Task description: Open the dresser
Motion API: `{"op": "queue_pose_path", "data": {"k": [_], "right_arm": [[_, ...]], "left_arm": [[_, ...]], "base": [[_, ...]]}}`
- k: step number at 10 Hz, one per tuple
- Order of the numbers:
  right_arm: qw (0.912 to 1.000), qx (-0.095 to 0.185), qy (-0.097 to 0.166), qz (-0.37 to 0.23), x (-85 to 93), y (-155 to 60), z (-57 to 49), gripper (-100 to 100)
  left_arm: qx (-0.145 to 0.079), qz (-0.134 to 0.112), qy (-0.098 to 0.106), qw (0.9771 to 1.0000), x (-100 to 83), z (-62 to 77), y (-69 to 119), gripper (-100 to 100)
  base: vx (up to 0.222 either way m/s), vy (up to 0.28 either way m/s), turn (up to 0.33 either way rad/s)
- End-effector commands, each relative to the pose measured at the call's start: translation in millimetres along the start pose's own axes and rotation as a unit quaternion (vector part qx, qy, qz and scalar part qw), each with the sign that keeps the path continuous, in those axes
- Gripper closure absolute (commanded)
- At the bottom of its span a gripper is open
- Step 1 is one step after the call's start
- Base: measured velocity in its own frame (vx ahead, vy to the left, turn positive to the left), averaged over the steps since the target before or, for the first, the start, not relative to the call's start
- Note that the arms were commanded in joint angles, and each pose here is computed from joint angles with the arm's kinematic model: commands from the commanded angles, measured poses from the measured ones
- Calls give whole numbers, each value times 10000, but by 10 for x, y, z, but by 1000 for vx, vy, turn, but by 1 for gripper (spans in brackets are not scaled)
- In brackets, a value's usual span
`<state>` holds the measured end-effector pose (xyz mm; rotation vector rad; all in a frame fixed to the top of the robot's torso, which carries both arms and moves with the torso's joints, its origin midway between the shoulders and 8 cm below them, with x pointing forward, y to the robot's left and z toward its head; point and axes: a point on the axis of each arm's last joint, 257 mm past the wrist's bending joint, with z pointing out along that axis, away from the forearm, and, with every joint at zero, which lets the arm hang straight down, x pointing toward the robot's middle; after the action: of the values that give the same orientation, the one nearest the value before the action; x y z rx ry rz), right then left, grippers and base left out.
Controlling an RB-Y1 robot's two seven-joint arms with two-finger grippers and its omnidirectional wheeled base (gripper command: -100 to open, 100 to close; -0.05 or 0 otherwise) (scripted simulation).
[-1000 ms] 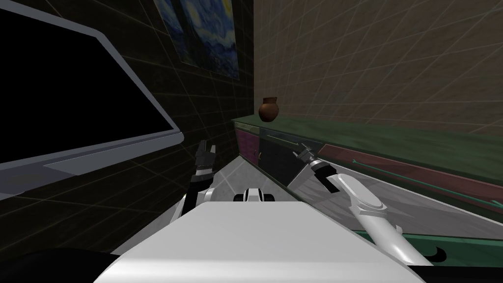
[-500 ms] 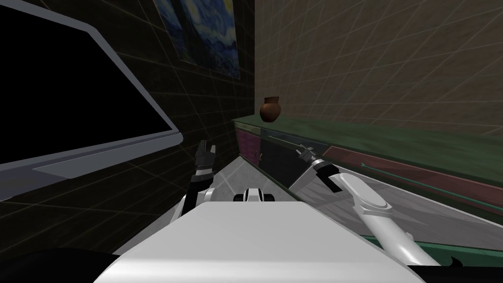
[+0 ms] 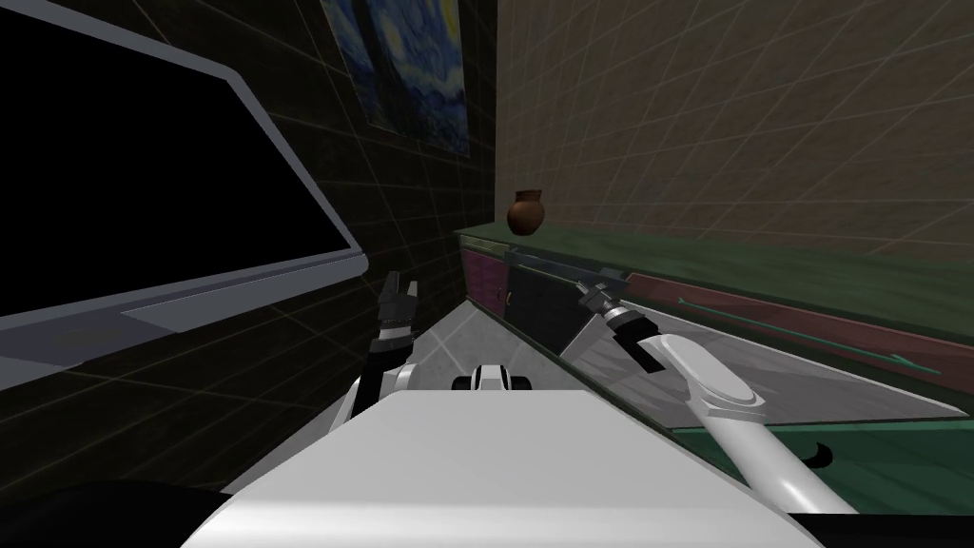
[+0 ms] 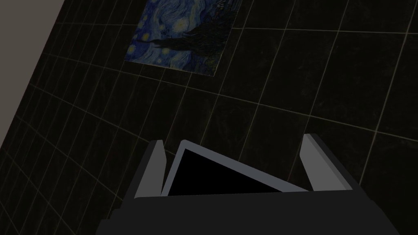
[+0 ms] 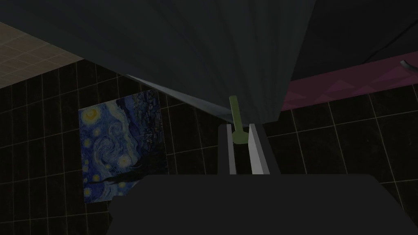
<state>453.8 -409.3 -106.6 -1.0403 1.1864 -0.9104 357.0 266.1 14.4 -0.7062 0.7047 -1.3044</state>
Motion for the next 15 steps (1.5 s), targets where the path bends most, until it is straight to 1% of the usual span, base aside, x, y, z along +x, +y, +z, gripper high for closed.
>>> {"op": "queue_pose_path", "data": {"k": [1, 2, 3, 8, 9, 10, 15], "right_arm": [[10000, -25, -30, 2, 36, -109, -6, -100], [10000, -29, -43, -2, 54, -172, -6, -100], [10000, -39, -72, -8, 82, -300, -4, -100], [9999, -65, -158, -22, 116, -627, 14, -100], [9998, -97, -146, -26, 110, -533, 11, -100], [9999, -104, -138, -9, 117, -534, 9, 0], [9998, -120, -127, -6, 127, -516, 4, 0]], "left_arm": [[-1, 1, 0, 10000, 0, 0, 0, 0], [-1, 2, 0, 10000, -1, -1, 1, 0], [-1, 2, 0, 10000, -1, -1, 0, 0], [-1, 1, 0, 10000, -1, -1, 0, 0], [-1, 1, 0, 10000, -1, -1, 0, 0], [-1, 2, 0, 10000, -1, -1, 0, 0], [-1, 2, 0, 10000, -1, -1, 0, 0]], "base": [[-5, 53, -41], [12, 63, -55], [23, 77, -50], [15, 54, -30], [1, 23, -16], [0, 0, 0], [0, 0, 0]]}}
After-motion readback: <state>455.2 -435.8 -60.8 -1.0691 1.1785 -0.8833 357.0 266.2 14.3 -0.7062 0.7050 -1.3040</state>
